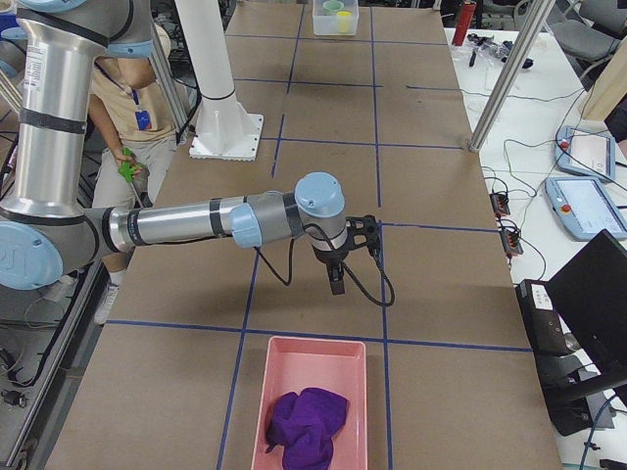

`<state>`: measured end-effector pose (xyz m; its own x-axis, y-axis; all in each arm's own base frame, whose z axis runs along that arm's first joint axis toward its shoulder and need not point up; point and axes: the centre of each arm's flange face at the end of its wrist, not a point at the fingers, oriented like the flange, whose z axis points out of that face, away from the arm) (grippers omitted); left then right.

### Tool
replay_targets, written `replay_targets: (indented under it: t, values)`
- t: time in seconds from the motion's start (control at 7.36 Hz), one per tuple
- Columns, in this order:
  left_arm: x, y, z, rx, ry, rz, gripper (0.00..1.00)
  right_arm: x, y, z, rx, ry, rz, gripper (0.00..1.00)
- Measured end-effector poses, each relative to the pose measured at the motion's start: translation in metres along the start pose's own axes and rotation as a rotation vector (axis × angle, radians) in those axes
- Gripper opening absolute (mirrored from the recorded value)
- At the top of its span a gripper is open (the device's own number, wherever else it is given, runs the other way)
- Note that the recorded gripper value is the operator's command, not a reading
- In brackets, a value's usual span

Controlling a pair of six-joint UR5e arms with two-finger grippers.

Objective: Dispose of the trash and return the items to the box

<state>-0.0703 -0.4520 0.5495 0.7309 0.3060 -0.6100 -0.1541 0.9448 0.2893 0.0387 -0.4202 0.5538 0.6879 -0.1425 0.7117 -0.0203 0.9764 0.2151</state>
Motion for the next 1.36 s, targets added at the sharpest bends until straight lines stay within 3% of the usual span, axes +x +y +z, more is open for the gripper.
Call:
replay_targets:
  t: [0.54, 0.95, 1.36]
  values:
    - [-0.003, 0.004, 0.004, -0.014, 0.007, -0.144, 1.00, 0.001, 0.002, 0.000, -0.002, 0.001, 0.000, 1.00]
    - [-0.015, 0.002, 0.020, -0.038, 0.025, -0.153, 1.00, 0.002, 0.002, 0.002, -0.004, 0.002, 0.000, 1.00]
    - [-0.019, 0.007, 0.024, -0.050, 0.029, -0.145, 1.00, 0.006, 0.007, 0.015, -0.037, 0.050, -0.036, 1.00]
